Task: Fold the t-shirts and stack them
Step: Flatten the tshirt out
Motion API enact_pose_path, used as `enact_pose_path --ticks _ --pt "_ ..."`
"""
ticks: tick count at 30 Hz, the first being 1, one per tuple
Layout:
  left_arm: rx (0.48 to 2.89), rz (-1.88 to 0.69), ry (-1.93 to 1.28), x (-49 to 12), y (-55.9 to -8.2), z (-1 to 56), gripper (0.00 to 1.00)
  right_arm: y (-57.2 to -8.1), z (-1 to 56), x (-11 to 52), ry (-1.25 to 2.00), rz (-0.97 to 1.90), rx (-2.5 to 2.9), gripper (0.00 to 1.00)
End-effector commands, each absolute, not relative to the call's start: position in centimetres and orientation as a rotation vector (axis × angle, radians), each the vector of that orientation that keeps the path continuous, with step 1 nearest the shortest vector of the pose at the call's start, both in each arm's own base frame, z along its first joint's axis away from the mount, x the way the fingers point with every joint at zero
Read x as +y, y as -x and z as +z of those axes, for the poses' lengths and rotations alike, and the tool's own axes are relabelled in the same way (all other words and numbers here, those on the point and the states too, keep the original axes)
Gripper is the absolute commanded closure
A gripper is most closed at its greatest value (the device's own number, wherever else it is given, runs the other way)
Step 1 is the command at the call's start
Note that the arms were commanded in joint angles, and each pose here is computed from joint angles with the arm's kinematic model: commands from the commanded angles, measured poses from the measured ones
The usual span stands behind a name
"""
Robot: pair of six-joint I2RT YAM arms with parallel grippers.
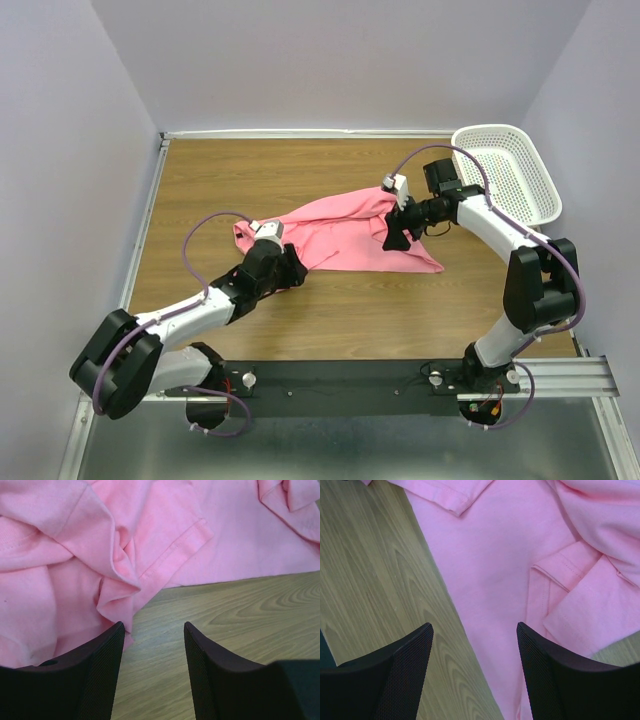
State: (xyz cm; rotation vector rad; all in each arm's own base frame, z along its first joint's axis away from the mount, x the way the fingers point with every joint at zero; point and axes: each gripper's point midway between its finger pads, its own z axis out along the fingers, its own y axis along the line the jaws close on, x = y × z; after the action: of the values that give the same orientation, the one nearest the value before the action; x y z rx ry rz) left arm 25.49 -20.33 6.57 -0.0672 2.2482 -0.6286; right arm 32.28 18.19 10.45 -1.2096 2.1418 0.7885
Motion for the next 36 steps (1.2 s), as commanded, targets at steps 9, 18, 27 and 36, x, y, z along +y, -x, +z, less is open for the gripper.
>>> enact_pose_path --ticks 9,18,27,36 --pt "2.249 -0.456 0.18 -18.7 -25.9 5.9 0.41 -32.4 9.6 18.0 1.213 0.769 2.157 0.25" --pt "2.24 -0.415 0.185 -18.8 -26.6 5.6 0.51 -32.4 9.6 18.0 1.213 0.772 2.159 0.25" --pt "2.155 -0.317 0.148 -19.7 -30.7 8.8 1.0 -32.4 10.2 17.9 1.21 0.757 2.147 0.25" --pt "1.835 -0.696 0.248 -14.9 -43.6 23.6 1.0 -32.7 10.2 17.4 1.213 0.717 2.149 0.25"
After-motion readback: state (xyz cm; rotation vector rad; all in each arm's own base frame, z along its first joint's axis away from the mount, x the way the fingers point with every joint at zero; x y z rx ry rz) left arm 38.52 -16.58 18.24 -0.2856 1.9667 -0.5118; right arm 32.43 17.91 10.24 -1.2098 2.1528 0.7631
